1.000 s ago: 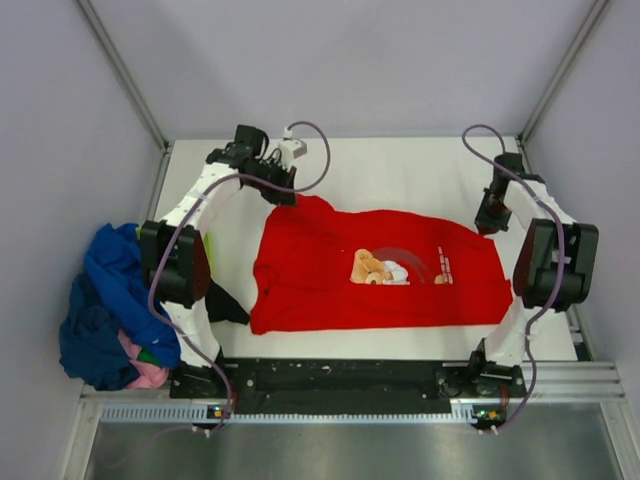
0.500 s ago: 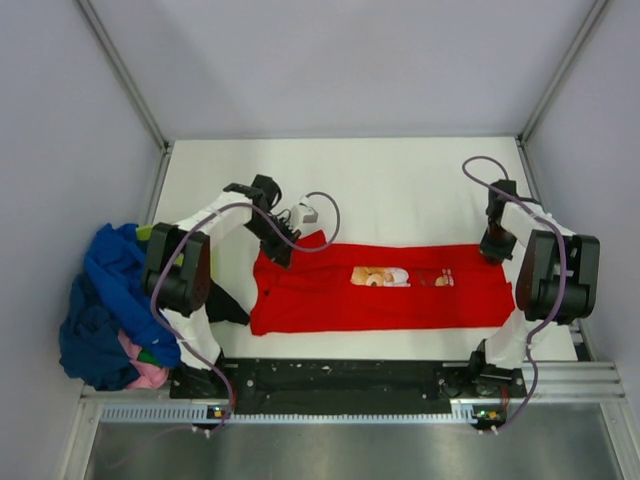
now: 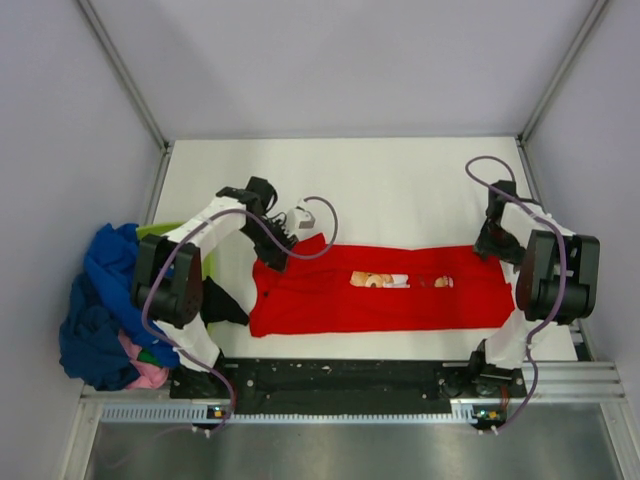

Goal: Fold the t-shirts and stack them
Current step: Fold the other side of the tshirt into a rectangle

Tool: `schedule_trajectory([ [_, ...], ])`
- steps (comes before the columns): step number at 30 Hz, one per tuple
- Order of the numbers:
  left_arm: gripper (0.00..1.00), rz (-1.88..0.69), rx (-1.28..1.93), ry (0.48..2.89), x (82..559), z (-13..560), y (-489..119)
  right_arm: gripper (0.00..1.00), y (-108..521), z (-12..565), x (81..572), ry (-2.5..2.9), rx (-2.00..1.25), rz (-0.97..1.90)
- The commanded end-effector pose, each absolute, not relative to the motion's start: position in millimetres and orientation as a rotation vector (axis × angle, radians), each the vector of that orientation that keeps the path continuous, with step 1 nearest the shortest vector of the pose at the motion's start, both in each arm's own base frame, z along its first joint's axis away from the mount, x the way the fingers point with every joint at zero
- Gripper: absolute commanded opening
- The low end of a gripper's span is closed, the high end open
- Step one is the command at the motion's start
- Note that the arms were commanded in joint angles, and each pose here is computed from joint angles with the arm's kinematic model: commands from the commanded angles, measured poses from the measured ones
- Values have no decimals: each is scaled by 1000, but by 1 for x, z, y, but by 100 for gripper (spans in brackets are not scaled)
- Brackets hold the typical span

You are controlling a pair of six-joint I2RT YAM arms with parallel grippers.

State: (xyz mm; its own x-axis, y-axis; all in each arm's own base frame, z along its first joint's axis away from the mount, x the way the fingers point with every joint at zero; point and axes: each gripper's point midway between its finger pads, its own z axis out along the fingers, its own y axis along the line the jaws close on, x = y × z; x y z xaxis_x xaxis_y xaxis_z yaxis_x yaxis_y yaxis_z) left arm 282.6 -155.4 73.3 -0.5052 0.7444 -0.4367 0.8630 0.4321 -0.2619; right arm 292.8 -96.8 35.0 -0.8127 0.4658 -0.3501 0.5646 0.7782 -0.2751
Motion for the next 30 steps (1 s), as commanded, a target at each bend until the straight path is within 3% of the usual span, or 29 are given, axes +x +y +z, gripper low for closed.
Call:
schedule_trajectory([
  [1,41,-776,1470,2440,251,80,-152,85,-111,55,292,2585,863,-648],
  [5,55,-868,1536,2348,236,109,-156,87,-108,88,305,2461,900,-566],
  [9,56,-777,1374,2348,267,141,-151,86,-68,133,341,2345,716,-362],
  [13,50,-788,1060,2426,306,148,-143,76,91,166,381,2273,94,338],
  [16,50,-822,902,2481,320,137,-138,73,182,190,386,2172,-138,671],
  [22,52,-845,767,2502,332,121,-131,75,309,162,391,2218,-484,836],
  [30,53,-833,730,2526,327,112,-122,59,374,105,398,2338,-535,956],
])
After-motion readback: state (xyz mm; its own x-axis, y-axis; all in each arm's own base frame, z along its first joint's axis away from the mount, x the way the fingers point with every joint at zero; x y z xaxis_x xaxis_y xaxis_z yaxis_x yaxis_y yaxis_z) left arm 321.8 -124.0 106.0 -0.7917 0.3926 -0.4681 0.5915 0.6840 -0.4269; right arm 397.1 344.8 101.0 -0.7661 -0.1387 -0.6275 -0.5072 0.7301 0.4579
